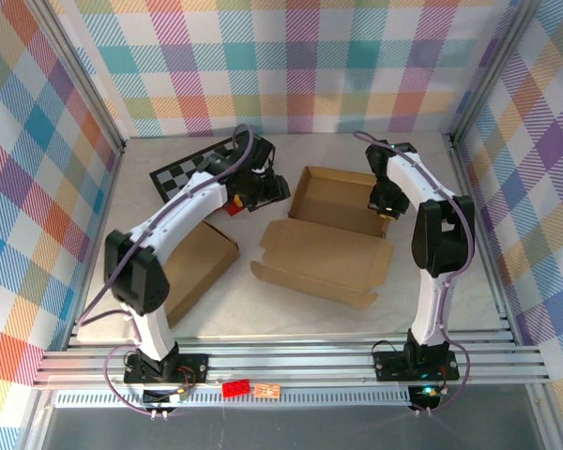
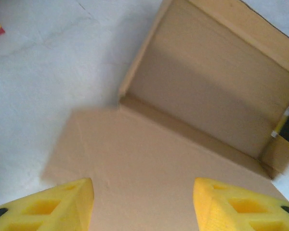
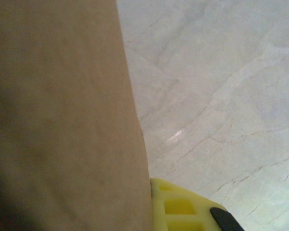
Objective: Fold the paper box
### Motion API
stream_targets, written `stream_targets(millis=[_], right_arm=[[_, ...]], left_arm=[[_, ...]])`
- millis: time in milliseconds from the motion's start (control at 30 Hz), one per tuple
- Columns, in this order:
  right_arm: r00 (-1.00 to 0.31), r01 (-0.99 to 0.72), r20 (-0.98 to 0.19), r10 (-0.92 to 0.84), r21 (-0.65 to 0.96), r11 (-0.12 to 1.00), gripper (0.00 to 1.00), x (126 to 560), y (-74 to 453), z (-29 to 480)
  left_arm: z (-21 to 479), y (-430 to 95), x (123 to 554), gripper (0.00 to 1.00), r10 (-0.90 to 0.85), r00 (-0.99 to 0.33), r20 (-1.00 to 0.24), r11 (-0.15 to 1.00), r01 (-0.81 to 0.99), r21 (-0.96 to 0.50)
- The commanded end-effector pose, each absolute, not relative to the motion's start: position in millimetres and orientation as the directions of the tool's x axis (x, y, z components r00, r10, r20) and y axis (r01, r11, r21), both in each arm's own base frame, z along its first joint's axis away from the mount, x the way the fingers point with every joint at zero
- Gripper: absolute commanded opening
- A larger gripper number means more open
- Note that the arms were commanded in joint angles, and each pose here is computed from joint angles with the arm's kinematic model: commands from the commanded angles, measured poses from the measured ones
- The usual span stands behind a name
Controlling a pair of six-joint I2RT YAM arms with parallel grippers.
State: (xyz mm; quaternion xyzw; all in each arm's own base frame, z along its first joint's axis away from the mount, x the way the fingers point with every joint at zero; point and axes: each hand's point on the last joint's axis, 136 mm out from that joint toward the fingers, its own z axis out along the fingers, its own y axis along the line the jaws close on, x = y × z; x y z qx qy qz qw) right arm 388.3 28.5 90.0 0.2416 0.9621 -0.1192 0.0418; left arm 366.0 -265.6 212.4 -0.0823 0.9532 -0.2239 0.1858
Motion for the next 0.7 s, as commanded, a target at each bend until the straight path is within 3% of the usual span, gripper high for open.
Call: stream_targets(millis=[0,467,667], right_arm=[[-0.788,0.615,-0.068,0.612,-0.122,0.779,0.00,380.8,49.1,94.1],[-0.427,0.893,0.109,0.898,-0.106,0.437,0.00,356.5,68.9,86.1],[-0.301,0.945,0.205,0.931,-0.064,0.320,0.00,344.0,77.2,78.1]], left_arm=[[211.6,-260.7,326.6,0.56,-0.251,-0.937,-0.243,0.876,-0.113,-0.468],[206.2,-211.3,255.8,0.57,-0.283,-0.938,-0.199,0.892,-0.181,-0.415],[174.1,-198.0,240.7,0.52,-0.378,-0.915,-0.141,0.857,-0.288,-0.428]])
